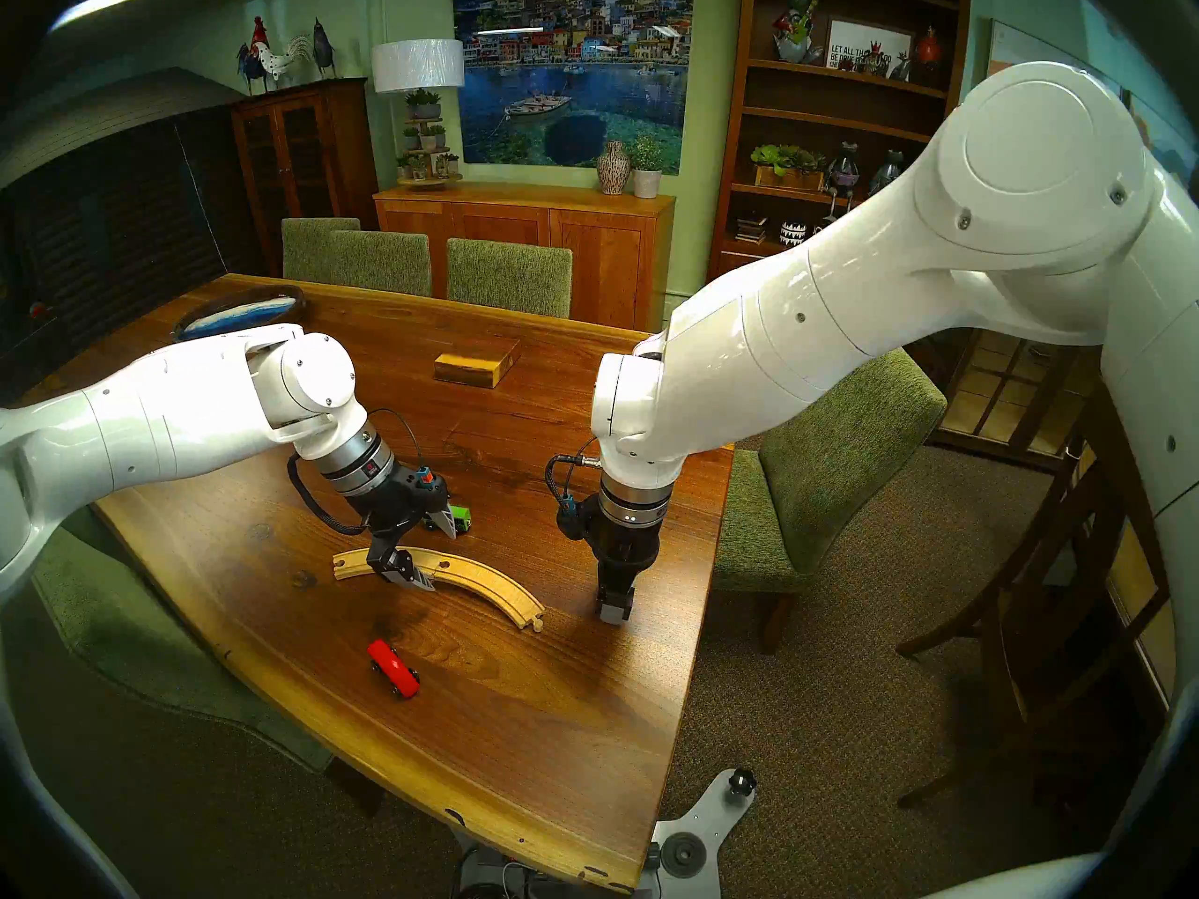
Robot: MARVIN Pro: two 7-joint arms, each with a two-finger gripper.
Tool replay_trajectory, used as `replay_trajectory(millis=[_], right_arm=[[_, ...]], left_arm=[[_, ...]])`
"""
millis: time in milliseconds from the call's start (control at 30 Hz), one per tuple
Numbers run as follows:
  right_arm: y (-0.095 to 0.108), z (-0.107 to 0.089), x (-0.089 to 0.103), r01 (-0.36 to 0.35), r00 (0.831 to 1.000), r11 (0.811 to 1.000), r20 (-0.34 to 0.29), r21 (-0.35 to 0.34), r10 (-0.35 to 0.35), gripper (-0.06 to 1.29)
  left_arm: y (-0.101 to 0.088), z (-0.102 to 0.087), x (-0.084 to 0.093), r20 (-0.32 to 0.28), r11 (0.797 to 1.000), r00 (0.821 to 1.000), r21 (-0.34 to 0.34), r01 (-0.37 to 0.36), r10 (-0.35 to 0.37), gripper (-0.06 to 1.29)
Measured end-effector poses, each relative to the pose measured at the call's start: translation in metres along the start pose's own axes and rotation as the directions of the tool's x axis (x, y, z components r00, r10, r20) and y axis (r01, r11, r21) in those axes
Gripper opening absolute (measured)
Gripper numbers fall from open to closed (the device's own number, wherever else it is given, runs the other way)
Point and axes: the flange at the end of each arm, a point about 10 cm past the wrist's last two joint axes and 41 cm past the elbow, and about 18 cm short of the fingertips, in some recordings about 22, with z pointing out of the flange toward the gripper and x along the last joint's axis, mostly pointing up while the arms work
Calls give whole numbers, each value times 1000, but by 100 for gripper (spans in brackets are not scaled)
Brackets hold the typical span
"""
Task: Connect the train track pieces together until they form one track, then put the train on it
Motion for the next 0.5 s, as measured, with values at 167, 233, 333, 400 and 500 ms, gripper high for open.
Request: replay_trajectory(millis=[167,233,333,400,500], right_arm=[[0,0,0,0,1000,1000,0,0,0,123],[0,0,0,0,1000,1000,0,0,0,123],[0,0,0,0,1000,1000,0,0,0,123],[0,0,0,0,1000,1000,0,0,0,123],[0,0,0,0,1000,1000,0,0,0,123]], left_arm=[[4,-10,-16,36,1000,999,0,19,-19,123],[4,-15,-27,53,1000,998,6,30,-30,123],[5,-19,-40,69,999,996,15,50,-51,123],[4,-22,-50,79,997,994,25,69,-71,123],[3,-24,-63,87,994,991,40,97,-101,123]])
